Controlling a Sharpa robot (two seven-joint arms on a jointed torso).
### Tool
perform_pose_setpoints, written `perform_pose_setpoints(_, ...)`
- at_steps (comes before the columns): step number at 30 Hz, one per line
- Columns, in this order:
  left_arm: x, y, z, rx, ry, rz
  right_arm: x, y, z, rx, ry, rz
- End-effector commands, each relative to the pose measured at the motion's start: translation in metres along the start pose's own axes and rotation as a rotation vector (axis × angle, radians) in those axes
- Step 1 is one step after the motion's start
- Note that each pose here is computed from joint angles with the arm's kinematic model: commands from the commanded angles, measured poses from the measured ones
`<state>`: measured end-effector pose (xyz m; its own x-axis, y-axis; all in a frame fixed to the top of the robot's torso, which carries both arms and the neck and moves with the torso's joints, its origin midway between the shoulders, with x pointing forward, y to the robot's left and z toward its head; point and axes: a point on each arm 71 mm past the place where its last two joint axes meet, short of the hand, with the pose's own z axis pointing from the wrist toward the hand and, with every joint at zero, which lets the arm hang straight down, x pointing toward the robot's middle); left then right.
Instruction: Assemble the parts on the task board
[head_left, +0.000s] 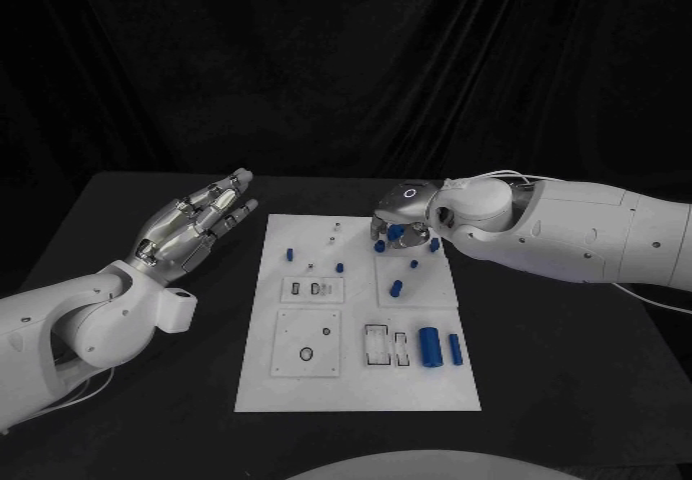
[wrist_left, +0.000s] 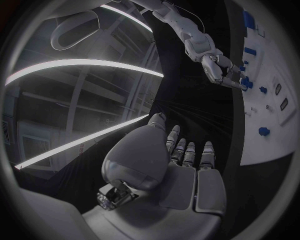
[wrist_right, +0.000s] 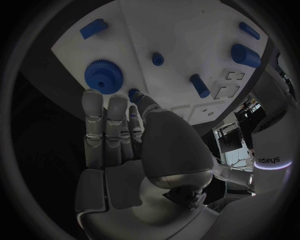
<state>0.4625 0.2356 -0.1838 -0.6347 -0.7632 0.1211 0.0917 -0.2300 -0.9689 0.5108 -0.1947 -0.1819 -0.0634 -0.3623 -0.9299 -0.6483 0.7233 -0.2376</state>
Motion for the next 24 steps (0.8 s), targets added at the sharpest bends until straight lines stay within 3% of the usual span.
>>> perform_pose_setpoints(1,0.001,-0.001,0.0012,-0.001,0.024,-0.012,0.001,0.002,0.001,-0.033,-0.049,-0.007)
perform_pose_setpoints(13,-0.0024,0.0008,0.002,-0.016,0.029,-0.014,0.013,0.005,0.007,-0.061,-0.081,0.002)
perform_pose_setpoints(24,-0.0039,0.0026,0.0032,-0.03,0.035,-0.017,0.026,0.006,0.011,-0.053,-0.054,0.012)
